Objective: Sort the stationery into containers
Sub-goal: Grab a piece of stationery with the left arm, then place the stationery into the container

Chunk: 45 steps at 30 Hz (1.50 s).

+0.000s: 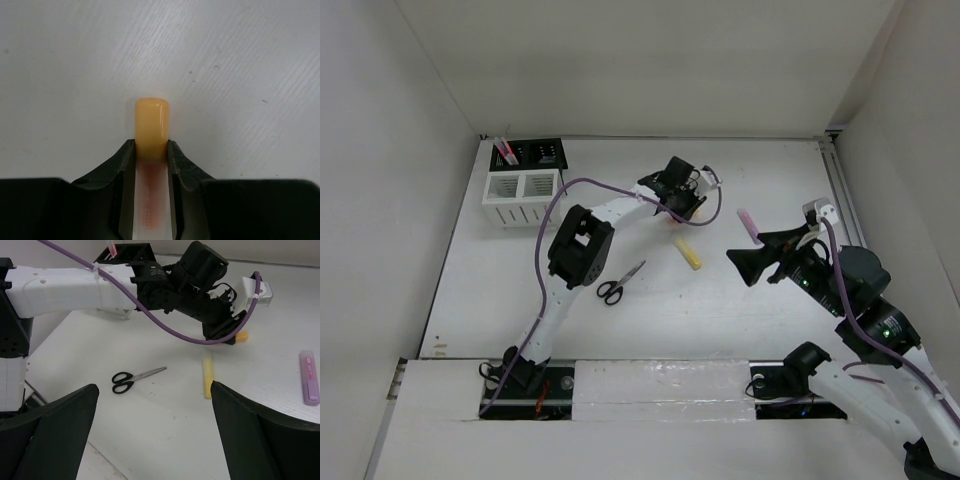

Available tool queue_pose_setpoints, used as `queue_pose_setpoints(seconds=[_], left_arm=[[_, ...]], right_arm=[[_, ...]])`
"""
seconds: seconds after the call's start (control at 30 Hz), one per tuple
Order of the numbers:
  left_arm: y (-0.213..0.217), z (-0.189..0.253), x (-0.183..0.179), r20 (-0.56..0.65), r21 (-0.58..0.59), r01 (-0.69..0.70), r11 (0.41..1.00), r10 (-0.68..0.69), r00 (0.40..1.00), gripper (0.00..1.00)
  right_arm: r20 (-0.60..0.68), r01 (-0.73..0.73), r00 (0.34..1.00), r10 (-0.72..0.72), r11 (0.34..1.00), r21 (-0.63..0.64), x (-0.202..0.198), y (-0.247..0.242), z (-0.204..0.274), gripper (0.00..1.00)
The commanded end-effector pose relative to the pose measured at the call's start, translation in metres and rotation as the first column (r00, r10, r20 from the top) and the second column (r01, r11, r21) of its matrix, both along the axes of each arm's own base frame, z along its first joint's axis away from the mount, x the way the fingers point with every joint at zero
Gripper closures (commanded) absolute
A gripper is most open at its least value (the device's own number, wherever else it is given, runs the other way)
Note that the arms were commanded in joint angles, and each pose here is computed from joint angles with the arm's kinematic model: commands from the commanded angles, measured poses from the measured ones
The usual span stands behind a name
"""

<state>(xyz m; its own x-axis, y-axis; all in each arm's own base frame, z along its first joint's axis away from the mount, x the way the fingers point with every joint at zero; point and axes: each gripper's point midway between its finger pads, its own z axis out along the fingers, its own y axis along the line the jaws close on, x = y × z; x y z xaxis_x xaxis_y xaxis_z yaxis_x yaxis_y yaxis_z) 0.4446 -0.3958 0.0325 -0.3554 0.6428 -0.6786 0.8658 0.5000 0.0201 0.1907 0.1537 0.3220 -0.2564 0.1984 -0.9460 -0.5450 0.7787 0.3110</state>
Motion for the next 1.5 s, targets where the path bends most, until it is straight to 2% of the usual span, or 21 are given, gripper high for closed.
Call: queue_pose_setpoints(seconds=[0.0, 0.13, 0.17, 0.23, 0.27, 0.37, 0.4, 0.5, 0.53, 0.57, 0.6, 0.63, 0.7, 0.73, 0.8, 0.83, 0.9, 0.93, 0.97, 1.1, 1.47], left_arm=[[0.005, 0.104, 0.037, 0.181, -0.136, -0.148, 0.98, 0.171, 0.969, 1.0], [0.036, 0.212, 0.074, 0.317, -0.352, -0.348, 0.869, 0.46, 0.829, 1.0], [0.06, 0.233, 0.086, 0.319, -0.404, -0.445, 0.799, 0.579, 0.75, 1.0], [0.093, 0.29, 0.086, 0.335, -0.509, -0.514, 0.69, 0.71, 0.62, 1.0], [0.122, 0.309, 0.088, 0.348, -0.553, -0.589, 0.589, 0.806, 0.479, 1.0], [0.187, 0.369, 0.072, 0.314, -0.682, -0.639, 0.355, 0.932, 0.183, 1.0], [0.225, 0.38, 0.058, 0.29, -0.704, -0.681, 0.2, 0.957, -0.019, 1.0], [0.307, 0.389, 0.048, 0.222, -0.706, -0.708, -0.012, 0.945, -0.238, 1.0], [0.324, 0.391, 0.05, 0.177, -0.702, -0.711, -0.039, 0.957, -0.228, 1.0], [0.374, 0.384, 0.059, 0.139, -0.681, -0.722, -0.121, 0.947, -0.289, 1.0], [0.398, 0.381, 0.053, 0.042, -0.66, -0.721, -0.211, 0.948, -0.317, 1.0], [0.41, 0.37, 0.06, 0.004, -0.631, -0.748, -0.206, 0.963, -0.269, 1.0], [0.466, 0.37, 0.051, -0.06, -0.624, -0.726, -0.289, 0.944, -0.324, 1.0], [0.471, 0.35, 0.057, -0.068, -0.61, -0.749, -0.258, 0.959, -0.275, 1.0], [0.499, 0.358, 0.039, -0.102, -0.649, -0.707, -0.28, 0.954, -0.284, 1.0], [0.504, 0.338, 0.041, -0.096, -0.648, -0.713, -0.267, 0.958, -0.272, 1.0], [0.507, 0.327, 0.036, -0.061, -0.659, -0.715, -0.233, 0.964, -0.258, 1.0], [0.505, 0.347, 0.034, -0.055, -0.726, -0.657, -0.201, 0.97, -0.236, 1.0], [0.499, 0.312, 0.033, -0.041, -0.694, -0.7, -0.171, 0.979, -0.198, 1.0], [0.49, 0.293, 0.033, -0.042, -0.724, -0.679, -0.125, 0.99, -0.137, 1.0], [0.492, 0.257, 0.04, -0.05, -0.735, -0.664, -0.138, 0.987, -0.15, 1.0]], right_arm=[[0.047, 0.014, 0.999, -0.016, 0.999, 0.037, 0.0, -0.003, 0.015, 0.0], [0.041, 0.015, 0.999, -0.016, 0.999, 0.044, 0.001, -0.002, 0.013, 0.0], [0.041, 0.015, 0.999, -0.016, 0.999, 0.044, 0.001, -0.002, 0.013, 0.0], [0.041, 0.015, 0.999, -0.016, 0.999, 0.044, 0.0, -0.003, 0.011, 0.0], [0.041, 0.015, 0.999, -0.016, 0.999, 0.044, 0.0, -0.003, 0.011, 0.0], [0.044, 0.024, 0.999, -0.026, 0.998, 0.058, 0.0, -0.004, 0.011, 0.0], [0.044, 0.024, 0.999, -0.026, 0.998, 0.058, 0.0, -0.004, 0.011, 0.0], [0.053, 0.013, 0.998, -0.016, 0.998, 0.064, -0.002, -0.003, 0.012, 0.0], [0.064, -0.002, 0.998, -0.003, 0.997, 0.071, -0.003, -0.001, 0.015, 0.0], [0.059, -0.002, 0.998, -0.003, 0.997, 0.079, -0.003, -0.001, 0.015, 0.0], [0.05, -0.001, 0.999, -0.003, 0.997, 0.073, -0.002, 0.0, 0.011, 0.0], [0.058, -0.001, 0.998, -0.003, 0.997, 0.078, -0.002, 0.0, 0.013, 0.0], [0.058, -0.023, 0.998, 0.018, 0.997, 0.078, -0.004, 0.003, 0.013, 0.0], [0.066, -0.024, 0.998, 0.018, 0.996, 0.083, -0.004, 0.003, 0.015, 0.0], [0.058, -0.023, 0.998, 0.018, 0.997, 0.078, -0.003, 0.004, 0.011, 0.0], [0.05, -0.022, 0.999, 0.019, 0.997, 0.073, -0.003, 0.004, 0.007, 0.0], [0.068, -0.024, 0.998, 0.018, 0.996, 0.084, -0.001, 0.005, 0.01, 0.0], [0.05, -0.022, 0.999, 0.019, 0.997, 0.073, 0.002, 0.007, 0.003, 0.0], [0.063, -0.032, 0.998, 0.027, 0.996, 0.081, 0.002, 0.009, 0.007, 0.0], [0.047, -0.054, 0.998, 0.05, 0.995, 0.084, 0.007, 0.018, 0.0, 0.0], [0.031, -0.062, 0.998, 0.059, 0.993, 0.096, 0.009, 0.022, -0.011, 0.0]])
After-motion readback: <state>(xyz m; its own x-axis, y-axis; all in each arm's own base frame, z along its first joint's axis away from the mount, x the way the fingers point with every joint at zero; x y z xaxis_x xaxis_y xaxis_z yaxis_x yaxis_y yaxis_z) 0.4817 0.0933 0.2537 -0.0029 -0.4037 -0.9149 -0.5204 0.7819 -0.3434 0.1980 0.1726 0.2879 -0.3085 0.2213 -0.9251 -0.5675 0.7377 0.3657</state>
